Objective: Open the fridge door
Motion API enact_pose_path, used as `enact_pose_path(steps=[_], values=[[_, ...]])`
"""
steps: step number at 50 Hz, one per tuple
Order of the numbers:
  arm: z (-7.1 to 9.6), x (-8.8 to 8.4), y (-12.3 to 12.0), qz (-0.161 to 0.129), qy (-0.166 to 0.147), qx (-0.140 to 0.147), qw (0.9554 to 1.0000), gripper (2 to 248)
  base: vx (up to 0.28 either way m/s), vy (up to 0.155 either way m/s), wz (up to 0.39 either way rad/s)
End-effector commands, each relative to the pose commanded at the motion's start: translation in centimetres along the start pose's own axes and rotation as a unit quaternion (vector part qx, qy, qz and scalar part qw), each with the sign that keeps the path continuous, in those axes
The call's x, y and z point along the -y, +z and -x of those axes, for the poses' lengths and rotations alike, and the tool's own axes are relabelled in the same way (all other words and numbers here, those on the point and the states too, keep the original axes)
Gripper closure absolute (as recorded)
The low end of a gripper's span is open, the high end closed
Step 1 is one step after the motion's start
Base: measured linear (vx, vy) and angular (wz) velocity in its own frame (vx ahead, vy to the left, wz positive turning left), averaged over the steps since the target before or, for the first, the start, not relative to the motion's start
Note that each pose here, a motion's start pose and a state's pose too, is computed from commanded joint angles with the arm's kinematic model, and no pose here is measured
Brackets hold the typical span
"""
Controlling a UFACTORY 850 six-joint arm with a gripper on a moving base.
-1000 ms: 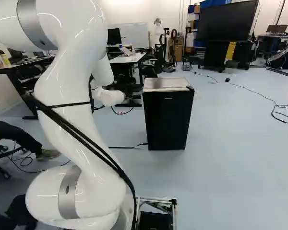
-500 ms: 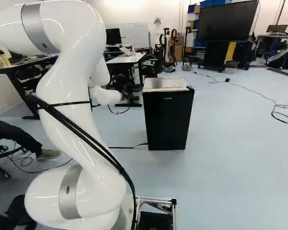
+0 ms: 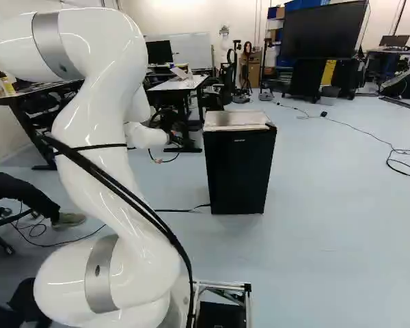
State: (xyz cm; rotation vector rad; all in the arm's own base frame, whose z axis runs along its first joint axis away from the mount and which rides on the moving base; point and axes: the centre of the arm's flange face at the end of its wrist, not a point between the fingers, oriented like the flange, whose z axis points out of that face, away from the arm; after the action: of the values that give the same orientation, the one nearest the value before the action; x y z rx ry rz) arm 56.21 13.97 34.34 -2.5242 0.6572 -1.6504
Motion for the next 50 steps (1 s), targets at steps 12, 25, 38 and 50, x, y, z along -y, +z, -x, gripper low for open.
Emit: enact_pose_path(steps=[12, 25, 38, 50], values=[[0.8, 1.0, 0.8, 0.021, 0.028, 0.005, 0.9994, 3, 0.0, 0.0, 0.0], [2.2, 1.3, 2.7, 0.053, 0.059, 0.014, 0.9967, 3, 0.0, 0.0, 0.0], [3.3, 1.1, 4.6, 0.089, 0.093, 0.018, 0.9916, 3, 0.0, 0.0, 0.0], [3.3, 1.0, 5.6, 0.118, 0.128, 0.014, 0.9847, 3, 0.0, 0.0, 0.0]])
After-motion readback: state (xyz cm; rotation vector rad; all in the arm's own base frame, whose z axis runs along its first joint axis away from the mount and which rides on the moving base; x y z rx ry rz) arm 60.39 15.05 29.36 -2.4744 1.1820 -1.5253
